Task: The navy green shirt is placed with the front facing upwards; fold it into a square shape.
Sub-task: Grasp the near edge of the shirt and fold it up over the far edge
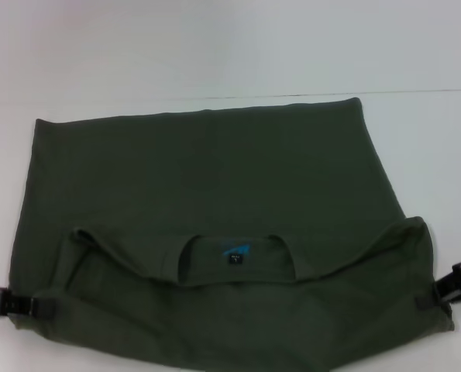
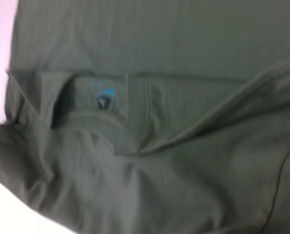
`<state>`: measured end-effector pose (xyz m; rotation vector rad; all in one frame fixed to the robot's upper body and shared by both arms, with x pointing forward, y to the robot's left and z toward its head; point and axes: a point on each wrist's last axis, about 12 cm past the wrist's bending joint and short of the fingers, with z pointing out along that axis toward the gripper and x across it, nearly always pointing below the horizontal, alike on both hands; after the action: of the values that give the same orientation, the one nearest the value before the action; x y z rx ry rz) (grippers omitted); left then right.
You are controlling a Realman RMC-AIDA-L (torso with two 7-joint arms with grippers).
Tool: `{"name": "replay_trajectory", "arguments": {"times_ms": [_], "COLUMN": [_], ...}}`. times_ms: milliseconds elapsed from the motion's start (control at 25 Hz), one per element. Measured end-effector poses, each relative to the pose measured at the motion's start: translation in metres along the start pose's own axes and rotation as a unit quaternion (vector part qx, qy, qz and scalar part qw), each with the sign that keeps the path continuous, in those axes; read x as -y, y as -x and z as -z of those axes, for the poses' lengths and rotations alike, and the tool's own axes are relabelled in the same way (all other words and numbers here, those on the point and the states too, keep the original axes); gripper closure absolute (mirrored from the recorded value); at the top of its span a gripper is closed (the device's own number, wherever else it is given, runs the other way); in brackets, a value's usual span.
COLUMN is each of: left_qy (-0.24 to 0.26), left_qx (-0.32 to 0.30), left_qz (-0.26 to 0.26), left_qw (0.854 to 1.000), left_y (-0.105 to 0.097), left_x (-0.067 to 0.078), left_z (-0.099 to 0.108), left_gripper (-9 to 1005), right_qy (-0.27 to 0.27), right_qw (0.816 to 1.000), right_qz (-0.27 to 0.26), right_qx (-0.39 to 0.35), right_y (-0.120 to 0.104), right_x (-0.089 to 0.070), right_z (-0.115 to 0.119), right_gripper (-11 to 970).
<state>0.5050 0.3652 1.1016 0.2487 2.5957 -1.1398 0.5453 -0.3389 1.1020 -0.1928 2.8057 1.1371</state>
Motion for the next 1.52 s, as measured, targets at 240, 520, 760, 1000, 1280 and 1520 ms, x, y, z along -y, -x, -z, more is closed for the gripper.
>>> {"name": "replay_trajectory", "arguments": {"times_ms": [240,520,760,1000,1280,1520], "left_qy": [-0.003,-0.008,-0.017,-0.017,-0.03,-0.022], "left_qx": [0.054,0.102,0.158,0.216,0.29,0.35], "left_qz": [-0.003,-0.012,-0.01,-0.002,0.003,0.012], "left_qw": [0.999,0.995,0.987,0.976,0.956,0.937], "left_y": [0.012,0.023,0.031,0.042,0.055,0.063], "left_x": [-0.001,0.0,-0.001,-0.005,-0.005,-0.006], "left_z": [0.012,0.015,0.017,0.014,0.002,-0.018], "left_gripper": [942,942,942,942,942,942], "right_qy": [0.023,0.047,0.058,0.056,0.071,0.069], "right_qw": [0.998,0.99,0.98,0.967,0.945,0.93], "right_qz": [-0.009,-0.011,-0.013,-0.023,-0.02,-0.019], "right_qx": [0.059,0.132,0.188,0.247,0.319,0.36], "right_y": [0.008,0.022,0.034,0.046,0.06,0.066], "right_x": [0.001,-0.002,-0.003,0.0,-0.004,-0.007], "right_z": [0.015,0.024,0.027,0.027,0.016,-0.002], "right_gripper": [927,927,928,928,928,927]}}
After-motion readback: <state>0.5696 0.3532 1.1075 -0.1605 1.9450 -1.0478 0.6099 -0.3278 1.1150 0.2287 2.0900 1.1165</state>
